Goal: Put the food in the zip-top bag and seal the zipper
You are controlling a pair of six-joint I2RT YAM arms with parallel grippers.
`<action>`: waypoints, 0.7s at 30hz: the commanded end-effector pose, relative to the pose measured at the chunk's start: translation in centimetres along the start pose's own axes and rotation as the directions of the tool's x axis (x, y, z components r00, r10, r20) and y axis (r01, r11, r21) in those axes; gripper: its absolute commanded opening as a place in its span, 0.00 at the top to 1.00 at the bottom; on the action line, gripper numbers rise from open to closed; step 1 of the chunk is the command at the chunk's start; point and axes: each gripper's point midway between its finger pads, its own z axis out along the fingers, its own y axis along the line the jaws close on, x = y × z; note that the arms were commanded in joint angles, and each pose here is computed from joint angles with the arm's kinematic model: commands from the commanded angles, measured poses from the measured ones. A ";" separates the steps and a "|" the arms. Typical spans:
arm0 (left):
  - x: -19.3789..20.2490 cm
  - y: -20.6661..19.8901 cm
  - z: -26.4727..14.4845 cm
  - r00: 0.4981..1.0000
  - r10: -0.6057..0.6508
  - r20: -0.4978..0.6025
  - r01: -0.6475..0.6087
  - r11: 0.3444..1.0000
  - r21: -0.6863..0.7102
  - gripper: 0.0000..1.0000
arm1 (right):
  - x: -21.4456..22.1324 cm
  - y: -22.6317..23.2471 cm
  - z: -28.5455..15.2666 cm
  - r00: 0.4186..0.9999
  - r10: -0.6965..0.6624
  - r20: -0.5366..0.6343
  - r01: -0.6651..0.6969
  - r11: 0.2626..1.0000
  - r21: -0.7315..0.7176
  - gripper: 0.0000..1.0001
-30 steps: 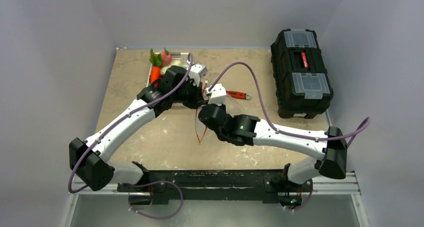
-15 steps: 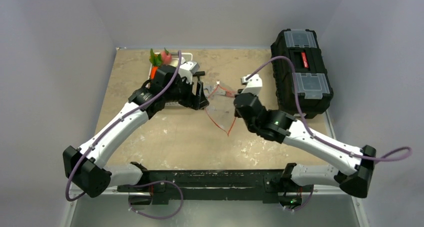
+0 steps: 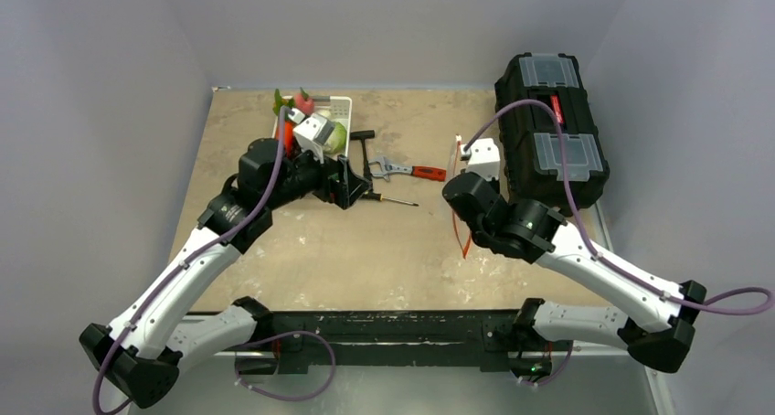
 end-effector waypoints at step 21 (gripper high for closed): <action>1.3 23.1 0.1 0.938 -0.325 -0.121 0.154 0.705 -0.693 0.15 | 6.8 19.3 4.7 0.989 -0.092 -0.115 0.011 0.824 -0.566 1.00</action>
